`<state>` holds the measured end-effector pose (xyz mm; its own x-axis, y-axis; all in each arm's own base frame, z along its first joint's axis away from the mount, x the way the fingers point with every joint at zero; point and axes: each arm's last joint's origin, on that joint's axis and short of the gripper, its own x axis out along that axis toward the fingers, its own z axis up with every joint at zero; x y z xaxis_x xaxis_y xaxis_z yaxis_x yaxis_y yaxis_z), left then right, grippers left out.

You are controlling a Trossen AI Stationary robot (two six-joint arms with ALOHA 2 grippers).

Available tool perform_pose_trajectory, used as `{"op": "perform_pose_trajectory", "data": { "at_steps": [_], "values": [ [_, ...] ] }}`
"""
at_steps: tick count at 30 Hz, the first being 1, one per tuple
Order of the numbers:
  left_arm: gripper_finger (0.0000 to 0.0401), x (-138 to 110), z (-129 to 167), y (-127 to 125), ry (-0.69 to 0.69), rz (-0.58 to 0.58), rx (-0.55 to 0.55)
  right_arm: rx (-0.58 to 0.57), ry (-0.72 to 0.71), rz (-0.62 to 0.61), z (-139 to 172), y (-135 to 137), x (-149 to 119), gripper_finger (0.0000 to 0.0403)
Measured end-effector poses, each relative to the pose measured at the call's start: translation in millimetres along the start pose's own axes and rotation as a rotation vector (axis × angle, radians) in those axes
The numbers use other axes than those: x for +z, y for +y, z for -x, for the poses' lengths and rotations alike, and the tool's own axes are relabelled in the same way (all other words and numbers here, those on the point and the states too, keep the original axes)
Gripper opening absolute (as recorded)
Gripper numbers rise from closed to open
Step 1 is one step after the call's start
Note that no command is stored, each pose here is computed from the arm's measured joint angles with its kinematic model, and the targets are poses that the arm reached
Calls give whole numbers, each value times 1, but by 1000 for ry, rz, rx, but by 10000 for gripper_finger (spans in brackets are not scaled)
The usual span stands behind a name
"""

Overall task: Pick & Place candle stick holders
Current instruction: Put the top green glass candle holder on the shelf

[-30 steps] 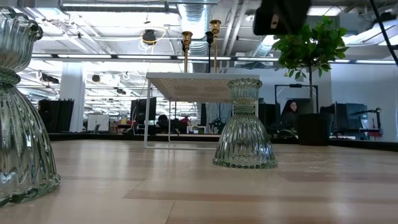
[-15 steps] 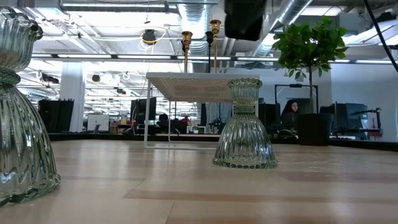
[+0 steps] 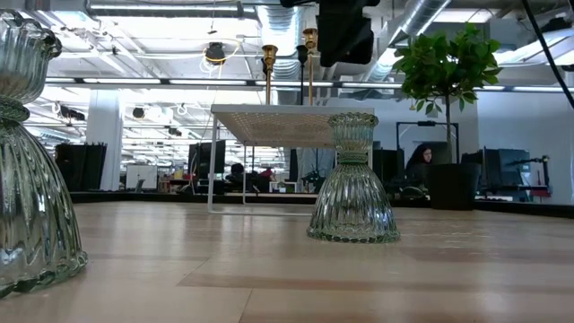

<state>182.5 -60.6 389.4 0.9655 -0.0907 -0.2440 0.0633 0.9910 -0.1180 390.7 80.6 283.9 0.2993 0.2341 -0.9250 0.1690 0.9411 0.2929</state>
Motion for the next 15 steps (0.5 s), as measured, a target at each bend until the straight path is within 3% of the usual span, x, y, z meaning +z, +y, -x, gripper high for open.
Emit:
{"op": "perform_pose_trajectory", "data": {
  "at_steps": [6, 15],
  "values": [
    [8, 0, 0, 0, 0, 3, 0, 7, 31, 33, -11, 8, -3, 120],
    [8, 0, 0, 0, 0, 3, -4, -69, 222, 84, -66, 14, -14, 123]
  ]
}}
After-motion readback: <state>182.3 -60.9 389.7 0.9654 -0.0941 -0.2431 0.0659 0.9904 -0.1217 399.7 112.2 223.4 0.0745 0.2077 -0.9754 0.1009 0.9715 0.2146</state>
